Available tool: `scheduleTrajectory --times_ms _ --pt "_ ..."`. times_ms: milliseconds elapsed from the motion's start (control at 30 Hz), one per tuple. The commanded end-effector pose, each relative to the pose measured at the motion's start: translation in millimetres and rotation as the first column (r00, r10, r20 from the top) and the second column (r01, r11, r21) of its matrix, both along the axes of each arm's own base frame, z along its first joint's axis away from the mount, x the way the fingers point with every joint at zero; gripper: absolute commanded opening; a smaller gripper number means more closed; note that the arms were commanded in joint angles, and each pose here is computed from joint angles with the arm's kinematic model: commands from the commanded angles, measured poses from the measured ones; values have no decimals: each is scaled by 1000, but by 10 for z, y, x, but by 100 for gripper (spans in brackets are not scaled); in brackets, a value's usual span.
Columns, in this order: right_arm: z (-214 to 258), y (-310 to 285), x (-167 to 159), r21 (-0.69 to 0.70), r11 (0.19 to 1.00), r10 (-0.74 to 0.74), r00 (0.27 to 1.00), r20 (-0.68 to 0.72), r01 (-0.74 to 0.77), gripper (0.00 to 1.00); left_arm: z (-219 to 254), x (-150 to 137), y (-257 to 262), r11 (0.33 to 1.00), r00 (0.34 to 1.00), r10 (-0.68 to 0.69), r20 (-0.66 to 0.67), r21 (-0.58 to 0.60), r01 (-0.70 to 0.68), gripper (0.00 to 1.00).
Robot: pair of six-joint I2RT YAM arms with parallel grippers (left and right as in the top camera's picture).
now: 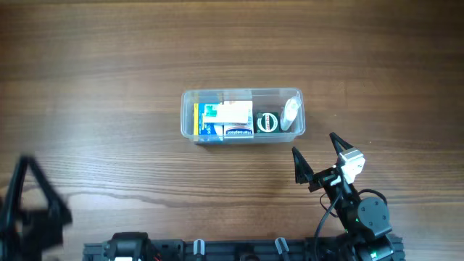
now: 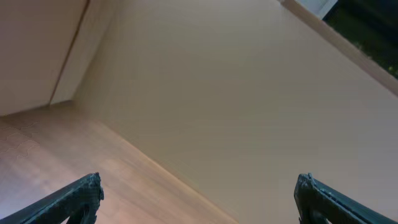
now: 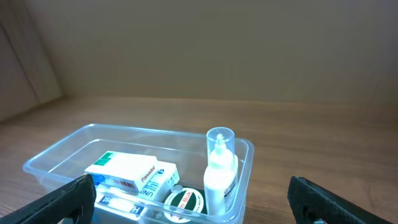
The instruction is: Pack container
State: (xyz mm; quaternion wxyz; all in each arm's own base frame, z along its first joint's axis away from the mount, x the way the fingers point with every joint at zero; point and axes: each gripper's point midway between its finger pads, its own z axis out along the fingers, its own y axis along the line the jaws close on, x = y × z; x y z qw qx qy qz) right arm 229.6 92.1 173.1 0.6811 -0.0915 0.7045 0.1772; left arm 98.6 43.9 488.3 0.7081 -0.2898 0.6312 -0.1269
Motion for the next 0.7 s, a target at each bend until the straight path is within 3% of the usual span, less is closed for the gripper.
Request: scheduleTrajectory --times_ms 0,133,300,467,667 --pt "31 16 -13 -12 1000 13 1000 20 -13 100 -208 -455 41 1000 1000 24 8 1 -24 100" --pt "31 16 -13 -11 1000 14 1000 20 -13 100 -605 -627 93 998 995 55 -88 9 -55 100" --pt "31 16 -13 -11 1000 14 1000 20 -13 100 -1103 -514 112 998 978 68 -199 17 -66 100" --pt "31 16 -13 -11 1000 14 1000 20 -13 100 -1799 -160 68 999 944 43 -327 12 -41 100" --pt "31 16 -13 -11 1000 14 1000 20 -13 100 -2205 506 -73 999 974 -39 -225 -8 38 100"
